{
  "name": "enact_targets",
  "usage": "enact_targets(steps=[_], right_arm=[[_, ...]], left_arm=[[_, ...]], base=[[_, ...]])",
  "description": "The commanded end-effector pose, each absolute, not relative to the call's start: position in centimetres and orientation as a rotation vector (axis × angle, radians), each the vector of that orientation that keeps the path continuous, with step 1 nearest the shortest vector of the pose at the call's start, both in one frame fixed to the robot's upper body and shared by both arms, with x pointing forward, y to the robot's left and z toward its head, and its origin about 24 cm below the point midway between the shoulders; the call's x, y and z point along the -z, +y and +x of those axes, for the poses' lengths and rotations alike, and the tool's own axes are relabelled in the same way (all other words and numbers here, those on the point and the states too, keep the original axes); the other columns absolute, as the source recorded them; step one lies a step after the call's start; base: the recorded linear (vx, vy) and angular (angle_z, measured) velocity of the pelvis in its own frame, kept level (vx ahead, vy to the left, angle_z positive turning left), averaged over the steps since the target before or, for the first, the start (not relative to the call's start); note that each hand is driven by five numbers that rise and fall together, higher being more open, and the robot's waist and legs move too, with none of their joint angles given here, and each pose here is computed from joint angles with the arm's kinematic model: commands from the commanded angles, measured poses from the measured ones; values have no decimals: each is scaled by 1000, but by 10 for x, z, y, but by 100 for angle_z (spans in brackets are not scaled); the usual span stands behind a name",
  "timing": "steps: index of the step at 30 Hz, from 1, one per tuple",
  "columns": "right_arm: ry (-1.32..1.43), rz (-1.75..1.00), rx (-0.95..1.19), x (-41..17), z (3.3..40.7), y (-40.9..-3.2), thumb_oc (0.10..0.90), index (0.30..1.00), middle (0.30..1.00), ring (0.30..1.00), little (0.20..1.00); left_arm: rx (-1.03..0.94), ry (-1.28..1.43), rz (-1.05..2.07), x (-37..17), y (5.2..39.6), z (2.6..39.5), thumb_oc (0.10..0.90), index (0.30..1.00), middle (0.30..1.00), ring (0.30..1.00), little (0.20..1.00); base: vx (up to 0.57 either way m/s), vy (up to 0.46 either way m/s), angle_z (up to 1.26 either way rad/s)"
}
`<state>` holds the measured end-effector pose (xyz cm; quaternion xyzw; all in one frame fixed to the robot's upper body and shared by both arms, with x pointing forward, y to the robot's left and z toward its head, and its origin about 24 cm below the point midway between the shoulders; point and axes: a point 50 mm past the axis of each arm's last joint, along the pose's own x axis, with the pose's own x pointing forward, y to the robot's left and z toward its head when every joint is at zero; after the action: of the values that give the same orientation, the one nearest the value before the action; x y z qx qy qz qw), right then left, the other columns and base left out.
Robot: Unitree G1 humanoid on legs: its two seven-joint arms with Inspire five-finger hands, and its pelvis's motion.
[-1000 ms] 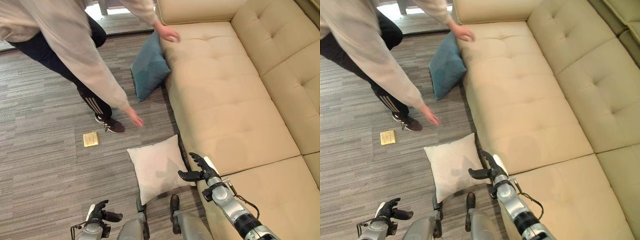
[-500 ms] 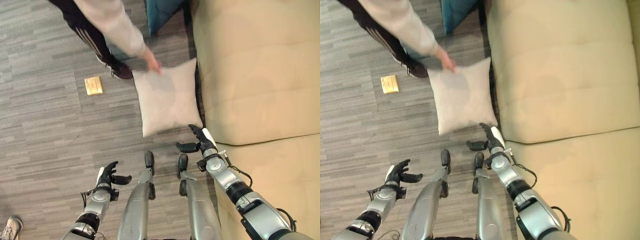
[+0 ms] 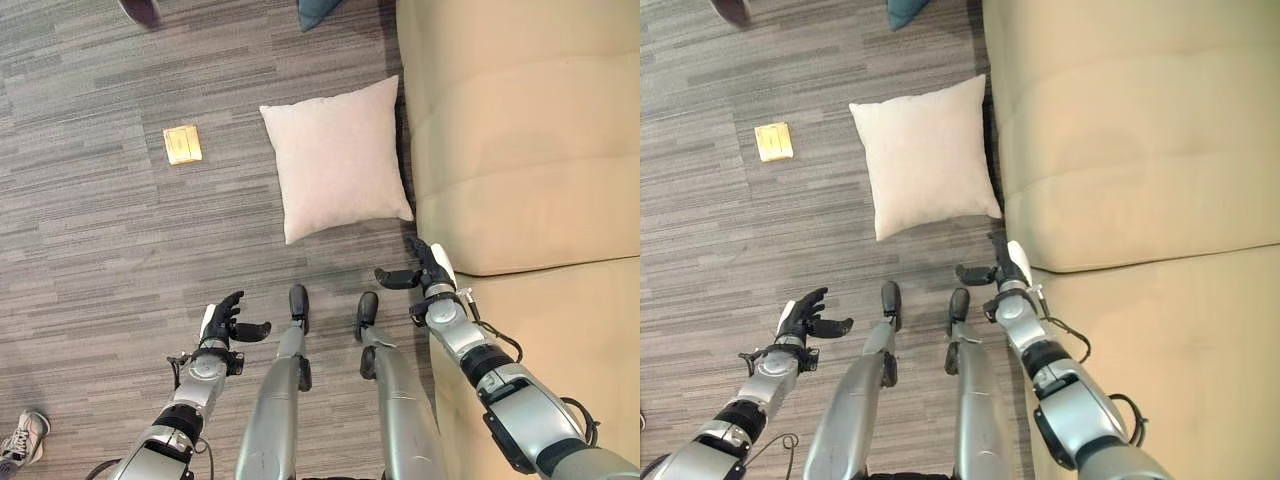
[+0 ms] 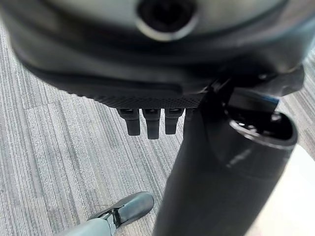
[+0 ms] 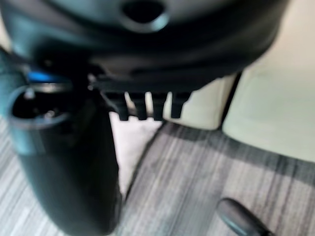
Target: Pick up all the scattered cushions and arrange them neatly on the sofa.
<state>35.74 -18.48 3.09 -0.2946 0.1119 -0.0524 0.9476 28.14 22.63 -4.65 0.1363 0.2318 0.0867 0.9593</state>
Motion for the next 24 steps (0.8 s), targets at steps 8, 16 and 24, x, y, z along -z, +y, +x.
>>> enact_targets(steps=[8, 16, 24], right_arm=[[268, -518, 52, 11, 315, -177, 800, 900, 900, 900, 900], [523, -533, 17, 73, 245, -203, 800, 900, 900, 900, 900], [596, -547, -27, 90, 212, -208, 800, 900, 900, 900, 900]], left_arm=[[-188, 578, 297, 78, 231, 239, 800, 900, 900, 900, 900], [-239, 816, 298, 116, 248, 180, 800, 900, 900, 900, 900], [-283, 958, 307, 132, 260, 141, 800, 900, 900, 900, 900]], base=[[113, -56, 1], [131, -56, 2], [70, -118, 5]])
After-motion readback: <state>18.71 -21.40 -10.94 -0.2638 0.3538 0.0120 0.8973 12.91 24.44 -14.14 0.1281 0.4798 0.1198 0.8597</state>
